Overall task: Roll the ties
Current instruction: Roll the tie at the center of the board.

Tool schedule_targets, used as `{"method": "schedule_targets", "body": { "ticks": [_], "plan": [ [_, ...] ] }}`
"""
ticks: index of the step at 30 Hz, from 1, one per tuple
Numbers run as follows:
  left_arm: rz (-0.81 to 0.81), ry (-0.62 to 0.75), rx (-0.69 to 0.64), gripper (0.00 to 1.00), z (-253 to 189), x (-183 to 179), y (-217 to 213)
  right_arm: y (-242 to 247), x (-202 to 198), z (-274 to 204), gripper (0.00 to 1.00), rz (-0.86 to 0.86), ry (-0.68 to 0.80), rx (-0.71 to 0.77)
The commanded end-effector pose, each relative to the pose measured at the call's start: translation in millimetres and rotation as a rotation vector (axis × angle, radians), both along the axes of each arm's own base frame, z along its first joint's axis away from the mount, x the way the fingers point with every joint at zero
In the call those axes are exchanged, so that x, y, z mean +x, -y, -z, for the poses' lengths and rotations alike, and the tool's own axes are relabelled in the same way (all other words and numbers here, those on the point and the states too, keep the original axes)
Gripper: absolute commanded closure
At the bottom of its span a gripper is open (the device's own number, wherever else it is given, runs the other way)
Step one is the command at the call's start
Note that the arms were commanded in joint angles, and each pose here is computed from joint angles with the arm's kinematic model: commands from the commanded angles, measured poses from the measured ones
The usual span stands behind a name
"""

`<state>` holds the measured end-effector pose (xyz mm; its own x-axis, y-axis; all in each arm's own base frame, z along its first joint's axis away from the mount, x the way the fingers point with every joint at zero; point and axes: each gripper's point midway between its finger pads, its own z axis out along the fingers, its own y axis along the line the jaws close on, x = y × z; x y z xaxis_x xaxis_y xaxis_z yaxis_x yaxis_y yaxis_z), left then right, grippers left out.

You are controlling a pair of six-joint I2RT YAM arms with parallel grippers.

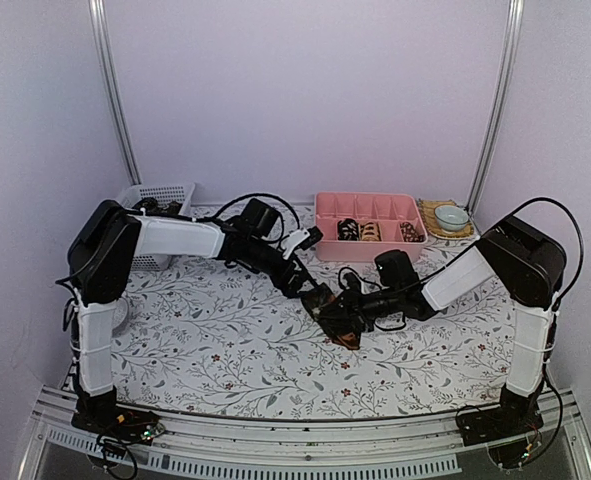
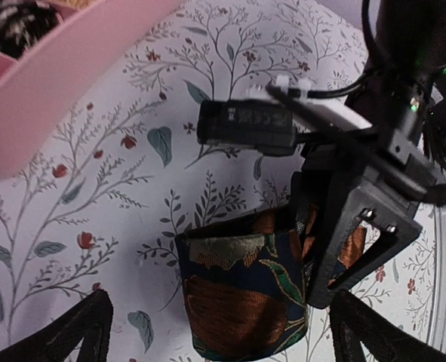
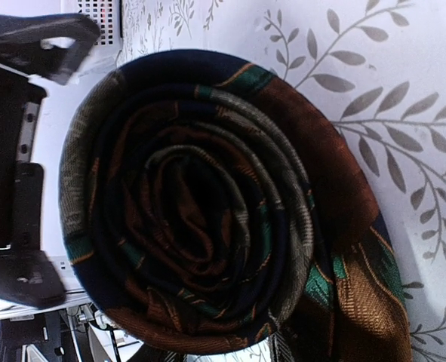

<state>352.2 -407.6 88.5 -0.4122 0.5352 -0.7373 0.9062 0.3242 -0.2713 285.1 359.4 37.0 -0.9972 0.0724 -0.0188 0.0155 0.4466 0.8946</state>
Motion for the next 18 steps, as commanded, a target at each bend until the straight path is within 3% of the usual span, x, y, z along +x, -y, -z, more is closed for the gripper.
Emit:
{"method": "schedule_targets", "body": {
  "ticks": [1, 8, 18],
  "plan": [
    [0.03, -0.178, -0.016, 0.0, 28.2, -10.8, 2.8, 2.2, 0.0, -19.3, 0.64, -0.001, 0.038, 0.03],
    [0.061, -0.251, -0.017, 0.05, 48.0, -22.0, 3.9, 3.4, 2.2, -22.6, 0.64, 0.0, 0.041, 0.038],
    [0.037, -0.331, 0.005, 0.25, 73.7, -31.3, 5.1, 1.0, 4.5, -53.0, 0.64, -0.024, 0.106, 0.067]
  ]
}}
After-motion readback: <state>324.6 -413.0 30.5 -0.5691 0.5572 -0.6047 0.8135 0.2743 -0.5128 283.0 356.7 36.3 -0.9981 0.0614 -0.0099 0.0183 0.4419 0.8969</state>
